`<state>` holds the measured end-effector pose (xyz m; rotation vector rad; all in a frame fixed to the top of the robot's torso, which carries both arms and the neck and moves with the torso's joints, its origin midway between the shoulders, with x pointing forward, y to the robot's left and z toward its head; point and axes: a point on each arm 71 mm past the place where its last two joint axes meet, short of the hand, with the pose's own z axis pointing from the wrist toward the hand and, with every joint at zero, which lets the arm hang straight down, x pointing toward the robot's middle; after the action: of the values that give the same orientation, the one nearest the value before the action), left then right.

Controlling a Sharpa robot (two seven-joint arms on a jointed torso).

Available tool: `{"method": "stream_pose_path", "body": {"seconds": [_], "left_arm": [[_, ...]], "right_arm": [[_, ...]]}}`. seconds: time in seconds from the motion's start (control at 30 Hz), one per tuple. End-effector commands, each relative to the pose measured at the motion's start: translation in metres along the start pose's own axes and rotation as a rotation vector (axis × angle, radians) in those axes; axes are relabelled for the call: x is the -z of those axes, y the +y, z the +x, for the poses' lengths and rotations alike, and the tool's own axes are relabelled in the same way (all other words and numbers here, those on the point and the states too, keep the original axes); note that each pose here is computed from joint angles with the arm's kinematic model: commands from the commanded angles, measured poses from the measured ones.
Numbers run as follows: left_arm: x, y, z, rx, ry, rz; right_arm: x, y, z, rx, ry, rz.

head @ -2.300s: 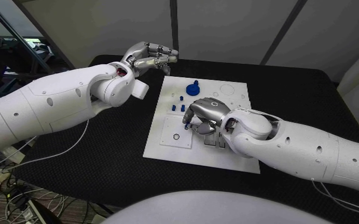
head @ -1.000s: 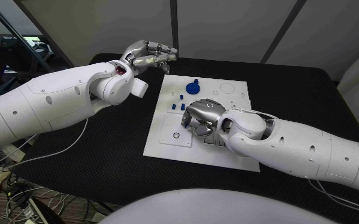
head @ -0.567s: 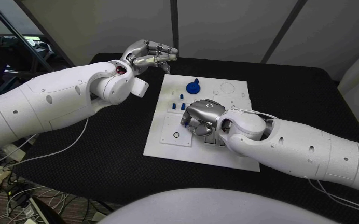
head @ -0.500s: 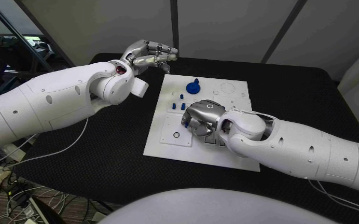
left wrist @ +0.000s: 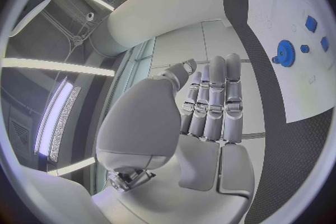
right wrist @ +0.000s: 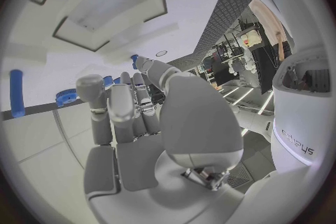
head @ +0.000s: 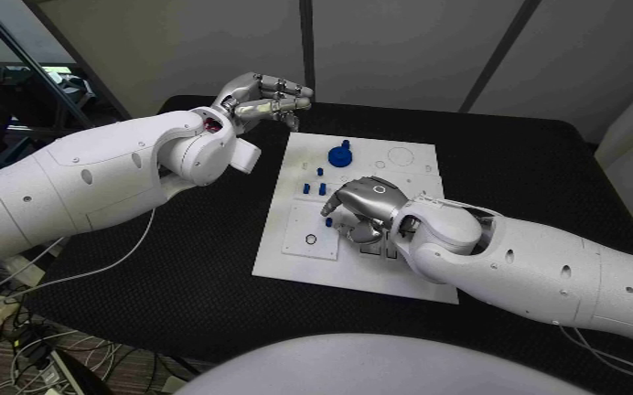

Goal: Assemble the parts on the task board

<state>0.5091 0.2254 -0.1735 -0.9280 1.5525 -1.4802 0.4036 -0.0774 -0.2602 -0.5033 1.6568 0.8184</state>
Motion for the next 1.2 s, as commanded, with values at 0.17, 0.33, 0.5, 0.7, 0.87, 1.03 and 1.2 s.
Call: {"method": "stream_pose_path", "body": {"seconds": [0.17, 0.33, 0.5, 0.7, 0.87, 1.03, 1.2], "left_arm": [[0.0000, 0.0001, -0.0013, 0.006, 0.011, -0.002], [0.0001, 0.0009, -0.0026, 0.005, 0.009, -0.004], [0.0003, 0.0013, -0.0029, 0.005, 0.009, -0.004], [0.0004, 0.0013, -0.0029, 0.004, 0.008, -0.002], [0.0001, 0.0012, -0.0021, 0.005, 0.011, 0.000], [-0.0003, 0.0011, -0.0015, 0.006, 0.014, 0.002], [-0.0003, 0.0010, -0.0014, 0.006, 0.014, 0.003]], "right_arm": [[0.020, -0.001, -0.019, -0.073, -0.144, -0.019], [0.031, -0.017, -0.041, -0.108, -0.160, 0.040], [0.040, -0.043, -0.061, -0.097, -0.113, 0.115], [0.048, -0.072, -0.072, -0.051, -0.062, 0.186], [0.048, -0.084, -0.071, -0.033, -0.022, 0.214], [0.043, -0.086, -0.065, -0.013, 0.043, 0.230], [0.041, -0.089, -0.060, 0.005, 0.092, 0.248]]}}
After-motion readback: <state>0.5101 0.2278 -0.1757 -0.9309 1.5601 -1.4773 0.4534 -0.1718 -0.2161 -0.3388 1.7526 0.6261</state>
